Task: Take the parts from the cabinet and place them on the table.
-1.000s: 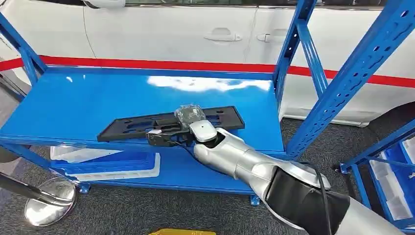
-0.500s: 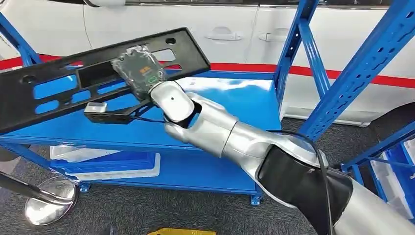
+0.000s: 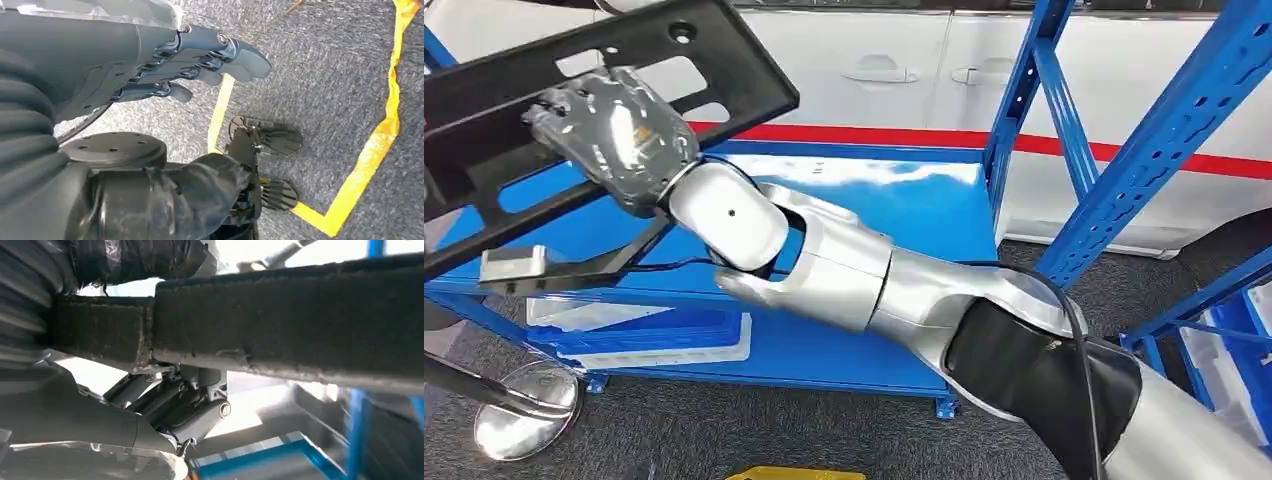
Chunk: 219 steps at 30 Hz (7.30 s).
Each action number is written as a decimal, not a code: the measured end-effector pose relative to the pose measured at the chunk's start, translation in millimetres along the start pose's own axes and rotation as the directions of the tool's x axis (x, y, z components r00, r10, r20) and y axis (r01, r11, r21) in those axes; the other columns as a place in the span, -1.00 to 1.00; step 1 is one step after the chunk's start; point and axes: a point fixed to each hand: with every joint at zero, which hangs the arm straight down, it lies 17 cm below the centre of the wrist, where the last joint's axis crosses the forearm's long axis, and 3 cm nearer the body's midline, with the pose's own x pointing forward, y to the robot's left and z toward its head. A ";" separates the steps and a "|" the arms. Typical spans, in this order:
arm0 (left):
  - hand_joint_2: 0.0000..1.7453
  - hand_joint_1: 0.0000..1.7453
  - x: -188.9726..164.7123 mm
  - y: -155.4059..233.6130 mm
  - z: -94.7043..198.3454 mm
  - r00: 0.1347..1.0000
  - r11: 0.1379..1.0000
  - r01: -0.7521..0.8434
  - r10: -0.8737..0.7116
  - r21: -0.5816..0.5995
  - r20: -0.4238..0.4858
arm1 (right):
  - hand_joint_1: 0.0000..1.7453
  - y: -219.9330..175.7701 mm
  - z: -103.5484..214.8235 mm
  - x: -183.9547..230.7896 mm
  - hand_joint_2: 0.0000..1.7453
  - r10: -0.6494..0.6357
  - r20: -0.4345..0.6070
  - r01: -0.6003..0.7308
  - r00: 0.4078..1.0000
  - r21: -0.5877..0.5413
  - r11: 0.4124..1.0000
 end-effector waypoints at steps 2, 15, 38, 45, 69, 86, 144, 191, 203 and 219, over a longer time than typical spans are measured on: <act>1.00 -1.00 0.3 -1.4 0.3 1.000 1.000 -0.001 0.001 -0.008 0.004 | 1.00 -25.7 -5.7 13.2 1.00 0.017 0.035 -0.015 0.999 -0.047 0.999; 1.00 -1.00 -2.5 -1.4 0.5 1.000 1.000 0.007 -0.007 -0.009 -0.005 | 1.00 -110.8 -2.1 76.2 1.00 0.026 0.185 0.016 0.982 -0.219 0.976; 1.00 -1.00 -7.5 9.2 -2.3 1.000 1.000 -0.022 0.022 0.002 -0.013 | 1.00 -129.1 30.3 113.0 1.00 -0.115 0.335 0.178 0.935 -0.165 0.970; 1.00 -1.00 -9.2 10.1 -2.3 1.000 1.000 -0.022 0.022 0.004 -0.016 | 1.00 -128.1 35.6 112.5 1.00 -0.109 0.352 0.172 0.930 -0.154 0.973; 1.00 -1.00 -7.0 20.5 -5.3 1.000 1.000 -0.015 0.016 0.025 -0.004 | 1.00 -130.1 44.0 109.8 1.00 -0.084 0.356 0.153 0.931 -0.172 0.973; 1.00 -1.00 -3.5 22.1 -6.3 1.000 1.000 -0.016 0.016 0.027 0.002 | 1.00 -122.9 46.8 111.1 1.00 -0.082 0.360 0.148 0.929 -0.162 0.976; 1.00 -1.00 -14.9 28.1 -7.3 1.000 1.000 0.002 -0.001 0.013 -0.018 | 1.00 -124.6 46.0 126.3 1.00 -0.118 0.385 0.176 0.915 -0.119 0.977; 1.00 -1.00 -23.5 22.6 -4.5 1.000 1.000 -0.003 0.002 -0.010 -0.028 | 1.00 -128.3 44.1 132.3 1.00 -0.141 0.388 0.197 0.911 -0.107 0.975; 1.00 -1.00 -24.3 23.1 -4.6 1.000 1.000 0.000 -0.001 -0.009 -0.031 | 1.00 -128.4 44.1 132.2 1.00 -0.142 0.387 0.198 0.911 -0.108 0.974; 1.00 -1.00 -19.0 28.2 -6.9 1.000 1.000 0.005 -0.005 -0.002 -0.020 | 1.00 -126.3 45.7 135.6 1.00 -0.128 0.368 0.194 0.921 -0.146 0.970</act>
